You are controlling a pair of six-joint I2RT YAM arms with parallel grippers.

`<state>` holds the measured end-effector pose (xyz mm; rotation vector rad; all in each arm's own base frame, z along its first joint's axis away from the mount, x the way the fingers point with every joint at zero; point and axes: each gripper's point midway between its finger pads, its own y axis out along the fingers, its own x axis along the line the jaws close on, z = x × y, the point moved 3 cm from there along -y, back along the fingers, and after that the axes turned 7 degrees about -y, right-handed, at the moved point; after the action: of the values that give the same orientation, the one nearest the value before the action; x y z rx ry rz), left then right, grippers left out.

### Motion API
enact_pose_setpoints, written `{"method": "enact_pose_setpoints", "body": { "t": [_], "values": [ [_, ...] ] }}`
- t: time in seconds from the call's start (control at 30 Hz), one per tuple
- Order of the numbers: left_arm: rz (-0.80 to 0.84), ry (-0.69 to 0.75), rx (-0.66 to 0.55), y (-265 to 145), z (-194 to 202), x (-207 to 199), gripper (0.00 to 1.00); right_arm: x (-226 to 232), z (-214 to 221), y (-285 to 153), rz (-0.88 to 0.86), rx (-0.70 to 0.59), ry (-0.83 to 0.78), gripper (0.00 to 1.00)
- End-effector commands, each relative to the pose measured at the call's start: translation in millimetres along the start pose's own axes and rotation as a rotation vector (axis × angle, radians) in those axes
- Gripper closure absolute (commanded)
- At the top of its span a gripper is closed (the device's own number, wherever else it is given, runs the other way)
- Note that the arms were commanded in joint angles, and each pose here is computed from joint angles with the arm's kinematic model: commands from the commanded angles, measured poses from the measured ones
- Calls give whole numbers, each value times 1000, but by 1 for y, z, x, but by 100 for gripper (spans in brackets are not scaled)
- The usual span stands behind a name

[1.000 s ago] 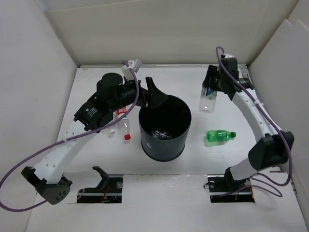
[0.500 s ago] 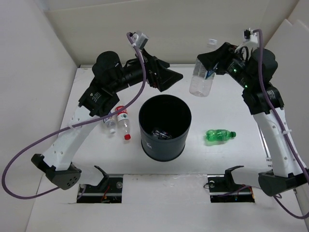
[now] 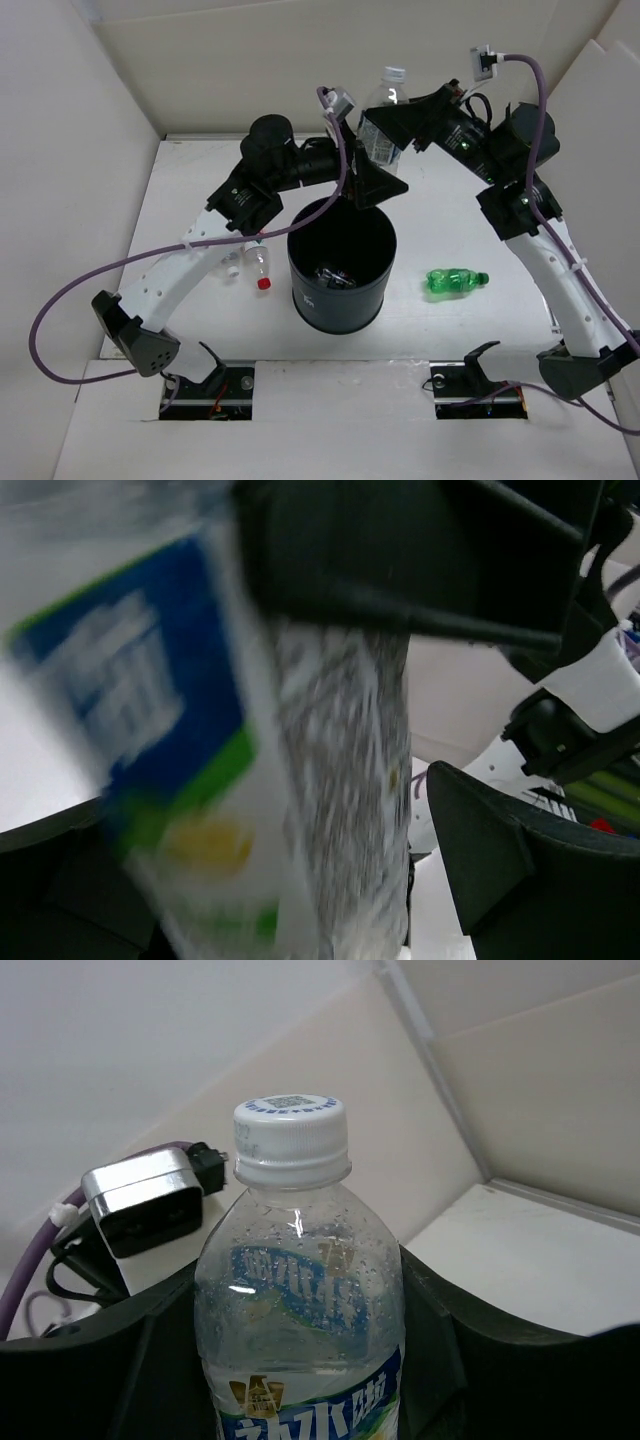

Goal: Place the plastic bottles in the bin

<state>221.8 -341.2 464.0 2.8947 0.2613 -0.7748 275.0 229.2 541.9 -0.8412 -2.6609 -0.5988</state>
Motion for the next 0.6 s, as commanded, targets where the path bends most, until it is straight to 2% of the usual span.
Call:
{"method": "enact_pose_setpoints", "body": {
  "t": [0.0,0.07,0.1,0.13,0.17,0.2,0.23,0.27,0.3,0.33,0.37,0.47,0.5,0.53,0.57],
  "values": [
    [73,100,-45,4,-20,-30,0,35,-17,8,-159,-73,4,96],
    [49,97,-58,6,-19,-25,2,37,-12,12,-181,-62,21,95],
    [46,108,-82,0,-22,-29,8,41,-10,12,-191,-58,25,95],
    [37,119,-111,-1,-27,-29,17,38,-7,15,-186,-51,29,93],
    [26,120,-122,-4,-28,-30,31,35,-3,16,-181,-43,33,92],
    [12,125,-144,-7,-31,-30,65,32,2,16,-174,-32,39,82],
    [-1,127,-159,-13,-32,-32,77,32,2,14,-174,-33,30,64],
    [-29,126,-182,-16,-35,-30,82,35,0,10,-177,-38,27,41],
    [-43,139,-195,-20,-37,-30,83,31,5,8,-159,-34,17,24],
    [-60,148,-196,-26,-34,-30,85,31,1,1,-148,-52,-5,2],
    [-85,148,-192,-29,-30,-26,87,32,2,-3,-147,-51,-5,0],
    [-127,143,-155,-40,-10,-17,87,6,8,-24,-26,-27,-45,0],
    [-152,138,-159,-44,-5,-12,87,-7,8,-30,59,-33,-53,0],
    [-159,131,-149,-46,1,-10,87,-27,22,-41,156,22,-74,0],
    [-166,114,-135,-52,15,-6,87,-28,19,-53,206,13,-99,0]
  ]
}}
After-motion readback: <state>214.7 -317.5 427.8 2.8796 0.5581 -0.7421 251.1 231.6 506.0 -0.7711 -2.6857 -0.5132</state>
